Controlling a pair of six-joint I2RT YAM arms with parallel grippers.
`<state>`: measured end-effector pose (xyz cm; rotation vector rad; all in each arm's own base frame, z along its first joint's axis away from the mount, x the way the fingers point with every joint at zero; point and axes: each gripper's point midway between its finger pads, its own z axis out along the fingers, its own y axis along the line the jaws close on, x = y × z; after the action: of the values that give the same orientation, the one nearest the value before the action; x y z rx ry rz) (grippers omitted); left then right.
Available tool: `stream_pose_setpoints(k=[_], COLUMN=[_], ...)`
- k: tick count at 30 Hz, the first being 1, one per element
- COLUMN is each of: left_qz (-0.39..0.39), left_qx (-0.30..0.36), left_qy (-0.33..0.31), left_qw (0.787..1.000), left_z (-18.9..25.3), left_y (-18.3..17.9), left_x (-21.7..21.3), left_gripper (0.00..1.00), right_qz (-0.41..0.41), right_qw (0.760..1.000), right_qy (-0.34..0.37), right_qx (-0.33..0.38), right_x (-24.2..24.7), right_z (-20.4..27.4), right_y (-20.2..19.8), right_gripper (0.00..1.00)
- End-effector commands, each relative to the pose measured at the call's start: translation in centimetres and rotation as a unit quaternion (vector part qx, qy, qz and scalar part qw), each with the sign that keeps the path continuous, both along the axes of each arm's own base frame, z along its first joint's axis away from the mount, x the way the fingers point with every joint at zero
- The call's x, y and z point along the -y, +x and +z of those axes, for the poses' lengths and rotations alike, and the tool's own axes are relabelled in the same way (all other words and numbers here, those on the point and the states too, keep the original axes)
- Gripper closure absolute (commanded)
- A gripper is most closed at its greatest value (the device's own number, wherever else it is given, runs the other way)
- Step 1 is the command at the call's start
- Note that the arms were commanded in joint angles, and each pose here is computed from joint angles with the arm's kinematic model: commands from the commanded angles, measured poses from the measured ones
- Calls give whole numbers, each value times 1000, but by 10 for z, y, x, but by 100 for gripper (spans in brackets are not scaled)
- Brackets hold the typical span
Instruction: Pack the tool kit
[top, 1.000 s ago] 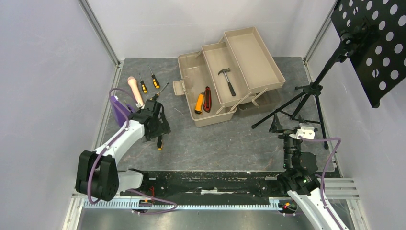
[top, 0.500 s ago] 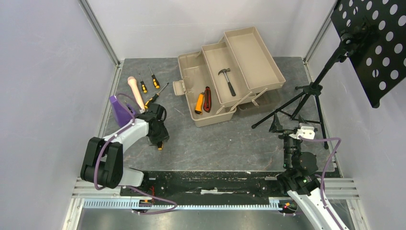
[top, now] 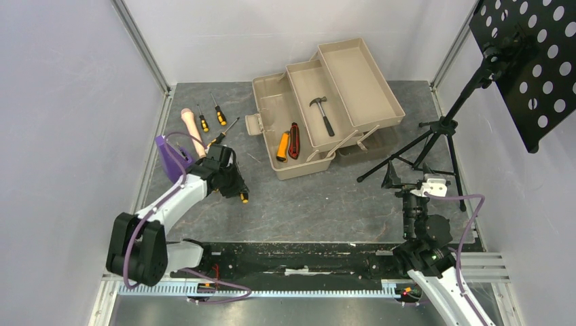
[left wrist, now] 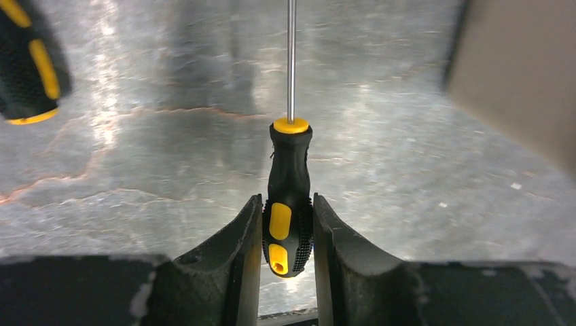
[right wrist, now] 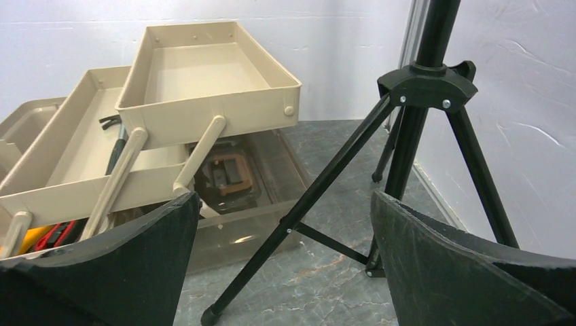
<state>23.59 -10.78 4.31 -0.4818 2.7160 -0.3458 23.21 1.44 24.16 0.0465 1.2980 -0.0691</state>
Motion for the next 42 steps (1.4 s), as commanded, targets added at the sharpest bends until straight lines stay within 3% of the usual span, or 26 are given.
stream_pose_setpoints(k=[1, 9, 16, 20, 27, 31, 37, 42], left_qz=[-29, -93, -151, -168, -182, -196, -215, -226], left_qx=[108, 234, 308, 335, 354, 355, 358, 358], left_qy=[-104, -258, -318, -344, -390, -395, -408, -425], left_qw=[988, 933, 884, 861, 830, 824, 812, 800], left_z=[60, 146, 206, 228, 246, 250, 253, 255], left_y=[29, 34, 18, 8, -7, -13, -17, -18], left_x=[37, 85, 119, 135, 160, 172, 189, 200], left_gripper=[89, 92, 92, 92, 92, 92, 92, 92], right_qz=[40, 211, 420, 494, 568, 595, 612, 608], right_qw=[998, 977, 906, 863, 798, 766, 744, 742], right_qy=[28, -2, 22, 62, 157, 198, 209, 215], right_qx=[46, 3, -52, -85, -131, -146, -166, -184], right_x=[-6, -75, -160, -194, -235, -253, -278, -292], right_z=[44, 69, 91, 100, 109, 110, 105, 93], right_y=[-16, -13, -22, -20, -8, -5, -2, 8], right_gripper=[2, 2, 1, 6, 13, 17, 20, 28])
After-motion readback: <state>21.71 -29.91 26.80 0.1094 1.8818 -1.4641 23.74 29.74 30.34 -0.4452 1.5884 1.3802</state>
